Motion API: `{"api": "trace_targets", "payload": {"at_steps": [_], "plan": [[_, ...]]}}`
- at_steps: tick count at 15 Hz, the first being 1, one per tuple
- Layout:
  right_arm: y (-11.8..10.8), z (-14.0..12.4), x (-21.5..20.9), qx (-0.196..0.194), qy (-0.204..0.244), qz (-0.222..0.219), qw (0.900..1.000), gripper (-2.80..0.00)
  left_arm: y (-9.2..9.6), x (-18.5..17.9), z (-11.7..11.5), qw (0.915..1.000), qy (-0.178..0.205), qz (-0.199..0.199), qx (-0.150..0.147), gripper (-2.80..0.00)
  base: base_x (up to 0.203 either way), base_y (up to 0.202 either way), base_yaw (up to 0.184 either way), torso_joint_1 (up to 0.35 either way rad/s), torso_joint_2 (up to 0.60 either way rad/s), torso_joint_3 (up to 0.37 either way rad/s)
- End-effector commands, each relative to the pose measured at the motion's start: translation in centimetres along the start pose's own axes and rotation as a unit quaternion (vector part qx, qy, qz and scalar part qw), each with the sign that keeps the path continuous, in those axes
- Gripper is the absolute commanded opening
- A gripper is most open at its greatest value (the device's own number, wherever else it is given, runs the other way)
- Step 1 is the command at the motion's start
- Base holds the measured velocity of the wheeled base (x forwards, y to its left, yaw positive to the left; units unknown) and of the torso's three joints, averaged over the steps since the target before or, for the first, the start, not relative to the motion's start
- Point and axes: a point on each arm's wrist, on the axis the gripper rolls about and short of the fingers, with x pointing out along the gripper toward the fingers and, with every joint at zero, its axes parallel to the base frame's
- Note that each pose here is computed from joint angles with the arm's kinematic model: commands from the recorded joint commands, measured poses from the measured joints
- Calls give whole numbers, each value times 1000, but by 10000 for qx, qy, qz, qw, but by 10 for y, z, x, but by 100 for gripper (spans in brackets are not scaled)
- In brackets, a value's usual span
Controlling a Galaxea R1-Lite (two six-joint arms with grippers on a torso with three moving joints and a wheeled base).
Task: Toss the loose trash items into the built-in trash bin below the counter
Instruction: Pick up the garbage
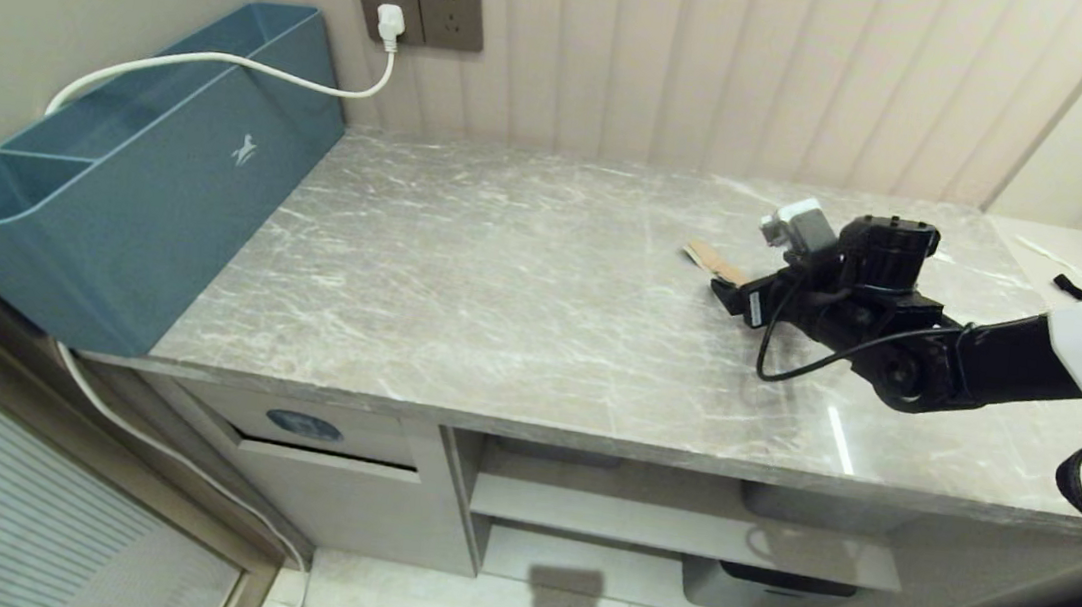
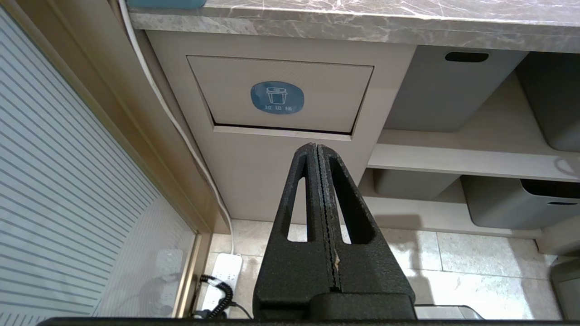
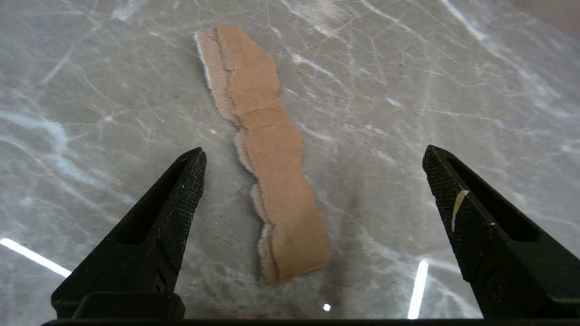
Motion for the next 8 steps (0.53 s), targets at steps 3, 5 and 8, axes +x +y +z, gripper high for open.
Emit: {"api": "trace_targets", "payload": {"at_steps": [3, 5, 8], "plan": [[-7, 16, -2, -120, 32, -230, 9997, 0, 0, 0, 0, 10000, 5, 8, 2, -280, 0, 0, 0, 0, 0, 0], [-7, 15, -2, -128, 57, -225, 9996, 0, 0, 0, 0, 10000, 5, 8, 2, -280, 0, 0, 0, 0, 0, 0], [-5, 11, -2, -188, 127, -199, 9995, 0, 0, 0, 0, 10000, 5, 0, 2, -280, 0, 0, 0, 0, 0, 0]]}}
